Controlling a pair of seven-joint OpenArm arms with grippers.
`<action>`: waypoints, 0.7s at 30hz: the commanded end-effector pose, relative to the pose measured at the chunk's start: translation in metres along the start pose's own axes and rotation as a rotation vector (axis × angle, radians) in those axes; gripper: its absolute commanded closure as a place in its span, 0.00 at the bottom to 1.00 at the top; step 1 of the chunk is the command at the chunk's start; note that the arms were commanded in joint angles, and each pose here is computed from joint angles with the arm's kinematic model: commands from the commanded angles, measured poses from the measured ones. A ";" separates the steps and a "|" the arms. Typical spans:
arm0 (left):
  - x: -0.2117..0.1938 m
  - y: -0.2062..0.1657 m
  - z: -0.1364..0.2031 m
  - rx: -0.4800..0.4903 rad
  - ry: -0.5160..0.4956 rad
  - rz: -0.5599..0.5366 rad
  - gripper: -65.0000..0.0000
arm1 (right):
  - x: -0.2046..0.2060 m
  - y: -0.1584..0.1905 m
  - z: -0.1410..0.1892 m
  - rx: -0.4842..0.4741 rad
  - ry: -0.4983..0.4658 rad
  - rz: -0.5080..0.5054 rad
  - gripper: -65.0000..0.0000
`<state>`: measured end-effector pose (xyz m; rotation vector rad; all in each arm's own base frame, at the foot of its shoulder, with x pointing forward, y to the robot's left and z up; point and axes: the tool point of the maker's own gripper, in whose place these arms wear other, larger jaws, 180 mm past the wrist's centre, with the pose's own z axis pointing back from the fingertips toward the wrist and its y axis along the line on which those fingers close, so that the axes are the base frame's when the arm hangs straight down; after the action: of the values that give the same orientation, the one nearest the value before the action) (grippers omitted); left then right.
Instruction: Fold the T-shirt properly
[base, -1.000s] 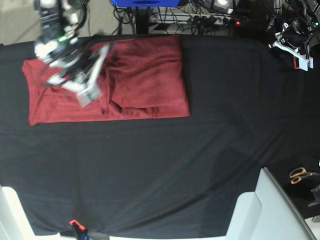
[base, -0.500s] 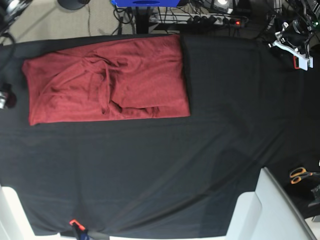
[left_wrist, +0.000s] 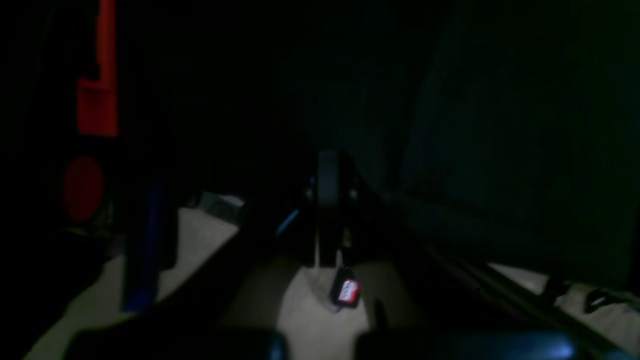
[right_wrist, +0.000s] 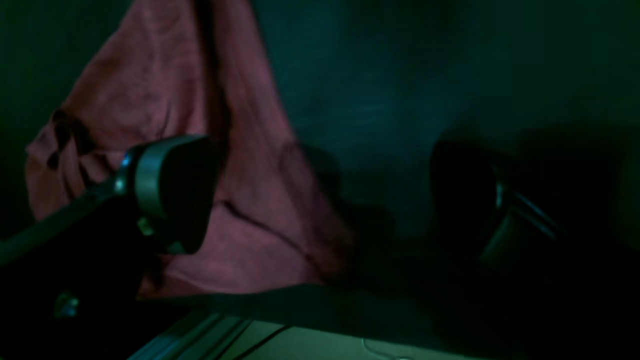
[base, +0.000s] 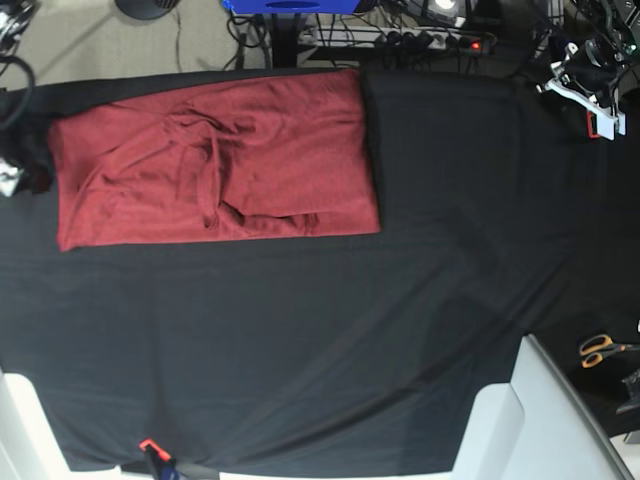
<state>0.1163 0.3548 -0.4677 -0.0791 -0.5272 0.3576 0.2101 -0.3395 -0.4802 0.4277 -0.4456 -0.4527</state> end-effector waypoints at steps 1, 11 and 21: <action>0.011 0.005 0.004 0.014 -0.024 -0.025 1.00 | -0.010 0.002 0.000 -0.004 0.039 0.012 0.00; 0.008 0.006 0.003 0.023 -0.013 -0.035 1.00 | -0.049 0.032 -0.019 0.048 0.146 0.025 0.08; 0.009 0.006 0.003 0.022 -0.015 -0.034 1.00 | -0.081 0.053 -0.031 0.064 0.246 0.134 0.17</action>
<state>0.1138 0.3547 -0.4709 -0.0620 -0.5074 0.3436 0.2075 -0.2513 -0.4888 0.5351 -0.3958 -0.2751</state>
